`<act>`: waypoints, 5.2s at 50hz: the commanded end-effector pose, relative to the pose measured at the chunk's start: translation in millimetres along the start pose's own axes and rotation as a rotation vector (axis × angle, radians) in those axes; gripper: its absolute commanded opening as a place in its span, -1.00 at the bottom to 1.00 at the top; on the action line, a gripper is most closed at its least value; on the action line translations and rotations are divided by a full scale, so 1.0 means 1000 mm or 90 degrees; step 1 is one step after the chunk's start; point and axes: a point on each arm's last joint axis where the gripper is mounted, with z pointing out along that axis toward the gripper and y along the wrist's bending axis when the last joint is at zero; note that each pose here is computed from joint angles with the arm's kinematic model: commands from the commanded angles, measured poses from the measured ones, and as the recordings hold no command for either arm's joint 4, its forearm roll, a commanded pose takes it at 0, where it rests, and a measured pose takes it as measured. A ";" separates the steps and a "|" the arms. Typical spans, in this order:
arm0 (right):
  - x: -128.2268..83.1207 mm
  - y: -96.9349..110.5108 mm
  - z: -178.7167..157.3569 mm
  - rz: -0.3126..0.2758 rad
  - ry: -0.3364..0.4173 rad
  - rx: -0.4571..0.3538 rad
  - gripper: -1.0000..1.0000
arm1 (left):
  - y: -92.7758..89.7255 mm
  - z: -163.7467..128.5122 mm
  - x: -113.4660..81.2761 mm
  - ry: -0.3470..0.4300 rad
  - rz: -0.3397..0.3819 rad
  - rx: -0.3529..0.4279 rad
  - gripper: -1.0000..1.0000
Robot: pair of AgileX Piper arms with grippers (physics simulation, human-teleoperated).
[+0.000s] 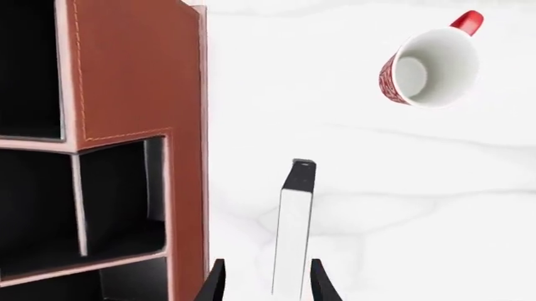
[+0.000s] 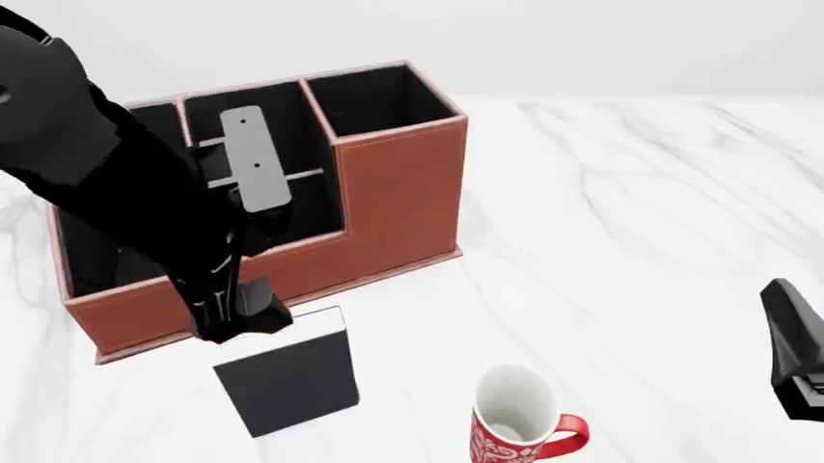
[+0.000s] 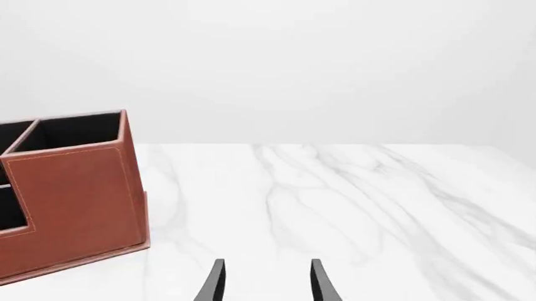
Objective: Pick up the book and place it in the front compartment of the caddy.
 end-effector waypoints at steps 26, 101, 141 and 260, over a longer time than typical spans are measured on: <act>0.000 0.000 0.000 0.000 0.000 0.000 1.00 | -0.020 0.037 -0.003 0.013 -0.015 0.027 1.00; 0.000 0.000 0.000 0.000 0.000 0.001 1.00 | 0.014 0.015 -0.014 0.031 0.082 0.014 -1.00; 0.000 0.000 0.002 0.000 0.000 0.001 1.00 | 0.077 -0.048 -0.014 0.004 0.108 -0.079 -1.00; 0.000 0.000 0.000 0.000 0.000 0.001 1.00 | 0.207 -0.013 -0.044 0.015 0.054 -0.154 -1.00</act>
